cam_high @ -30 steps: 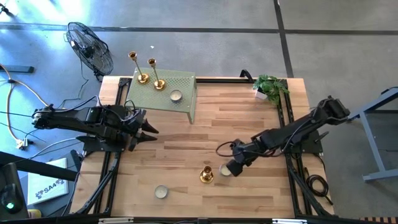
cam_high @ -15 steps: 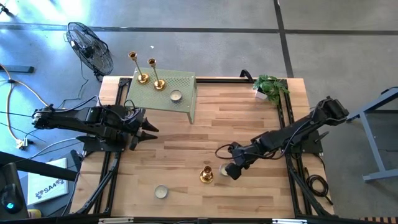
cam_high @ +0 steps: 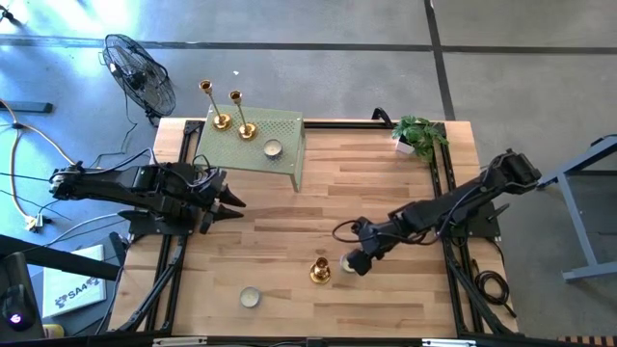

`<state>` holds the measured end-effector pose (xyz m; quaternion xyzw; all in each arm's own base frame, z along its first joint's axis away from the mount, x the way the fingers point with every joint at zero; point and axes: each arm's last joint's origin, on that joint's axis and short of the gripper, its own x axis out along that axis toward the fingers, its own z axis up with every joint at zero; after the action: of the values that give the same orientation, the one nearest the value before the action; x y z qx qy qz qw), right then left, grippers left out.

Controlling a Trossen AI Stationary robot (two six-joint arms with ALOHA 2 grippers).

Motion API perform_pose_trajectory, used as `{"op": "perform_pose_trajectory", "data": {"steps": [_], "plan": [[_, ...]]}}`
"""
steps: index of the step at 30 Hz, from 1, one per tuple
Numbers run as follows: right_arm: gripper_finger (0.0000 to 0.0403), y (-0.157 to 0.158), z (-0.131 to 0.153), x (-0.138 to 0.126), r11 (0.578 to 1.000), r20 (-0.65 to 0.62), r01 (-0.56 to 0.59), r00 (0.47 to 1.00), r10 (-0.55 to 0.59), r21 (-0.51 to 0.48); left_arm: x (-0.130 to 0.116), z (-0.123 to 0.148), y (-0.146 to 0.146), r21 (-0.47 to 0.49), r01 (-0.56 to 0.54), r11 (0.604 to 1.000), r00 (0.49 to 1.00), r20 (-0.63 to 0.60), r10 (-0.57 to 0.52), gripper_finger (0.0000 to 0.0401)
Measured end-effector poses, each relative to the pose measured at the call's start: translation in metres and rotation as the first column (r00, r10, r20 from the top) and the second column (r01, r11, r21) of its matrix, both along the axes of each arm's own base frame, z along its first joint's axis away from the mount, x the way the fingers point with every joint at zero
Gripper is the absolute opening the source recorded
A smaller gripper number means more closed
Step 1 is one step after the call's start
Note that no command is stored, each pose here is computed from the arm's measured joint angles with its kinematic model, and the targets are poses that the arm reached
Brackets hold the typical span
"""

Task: Pick & Place candle stick holders
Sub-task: Put the right blue patterned round candle on the shelf

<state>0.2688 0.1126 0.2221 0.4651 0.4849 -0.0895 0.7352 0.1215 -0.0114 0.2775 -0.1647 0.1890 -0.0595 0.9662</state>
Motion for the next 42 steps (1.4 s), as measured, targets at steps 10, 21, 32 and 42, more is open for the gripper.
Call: {"op": "perform_pose_trajectory", "data": {"steps": [10,21,32,42], "plan": [[0.0284,-0.0005,-0.0004,-0.0003,1.0,0.001,-0.009,1.0,0.009,-0.015,-0.0003,-0.0008,0.0,-0.008,-0.004,1.0,1.0,-0.011,0.004,0.0154],[0.0284,-0.0009,-0.0004,-0.0001,0.999,0.013,-0.012,1.0,0.013,-0.041,-0.0013,-0.0033,0.0002,-0.012,-0.011,1.0,0.999,-0.04,0.01,0.0154],[0.0284,-0.0018,-0.001,-0.0005,0.999,0.006,0.007,1.0,-0.007,-0.052,-0.0013,-0.0034,0.0004,-0.01,-0.015,1.0,0.999,-0.041,0.015,0.0154],[0.0286,-0.0022,-0.0013,-0.0011,0.998,0.002,0.008,1.0,-0.008,-0.06,-0.0017,-0.005,0.0016,0.009,-0.055,0.998,0.997,-0.056,0.056,0.0154]]}}
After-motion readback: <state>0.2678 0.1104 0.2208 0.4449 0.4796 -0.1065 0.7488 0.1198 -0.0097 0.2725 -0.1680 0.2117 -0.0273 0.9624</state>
